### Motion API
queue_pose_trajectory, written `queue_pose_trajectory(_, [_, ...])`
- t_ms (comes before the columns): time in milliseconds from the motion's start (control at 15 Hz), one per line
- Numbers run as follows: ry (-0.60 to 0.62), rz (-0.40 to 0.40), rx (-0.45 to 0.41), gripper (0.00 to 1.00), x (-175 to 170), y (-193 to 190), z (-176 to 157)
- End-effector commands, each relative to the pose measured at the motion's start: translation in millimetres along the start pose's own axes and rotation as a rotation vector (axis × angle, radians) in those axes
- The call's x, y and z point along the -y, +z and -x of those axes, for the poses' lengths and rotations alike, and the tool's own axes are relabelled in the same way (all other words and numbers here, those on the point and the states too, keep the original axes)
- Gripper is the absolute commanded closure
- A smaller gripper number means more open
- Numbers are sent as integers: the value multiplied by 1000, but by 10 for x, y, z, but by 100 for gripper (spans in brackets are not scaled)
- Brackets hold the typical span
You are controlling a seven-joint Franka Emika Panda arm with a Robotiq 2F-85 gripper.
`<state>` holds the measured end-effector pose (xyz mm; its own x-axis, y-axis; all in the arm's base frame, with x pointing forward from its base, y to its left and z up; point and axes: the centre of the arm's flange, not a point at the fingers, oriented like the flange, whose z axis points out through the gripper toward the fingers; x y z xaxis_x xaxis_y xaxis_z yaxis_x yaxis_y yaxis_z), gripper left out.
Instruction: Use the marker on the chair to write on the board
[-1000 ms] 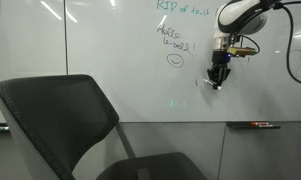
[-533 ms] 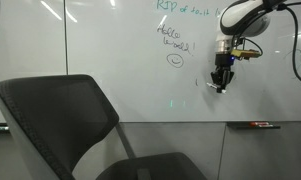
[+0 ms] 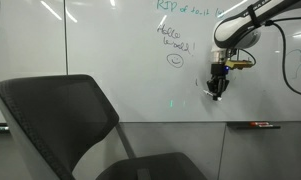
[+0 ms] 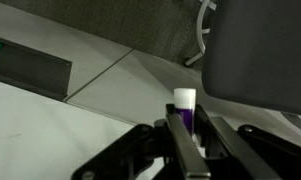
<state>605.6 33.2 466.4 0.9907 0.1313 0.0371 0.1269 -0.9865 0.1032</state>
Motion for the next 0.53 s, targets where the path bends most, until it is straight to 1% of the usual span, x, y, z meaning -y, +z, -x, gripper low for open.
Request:
queue_pose_trajectory(0, [-12, 30, -48, 89, -113, -64, -197])
queue_pose_trajectory(467, [0, 106, -111, 89, -397, -259, -250])
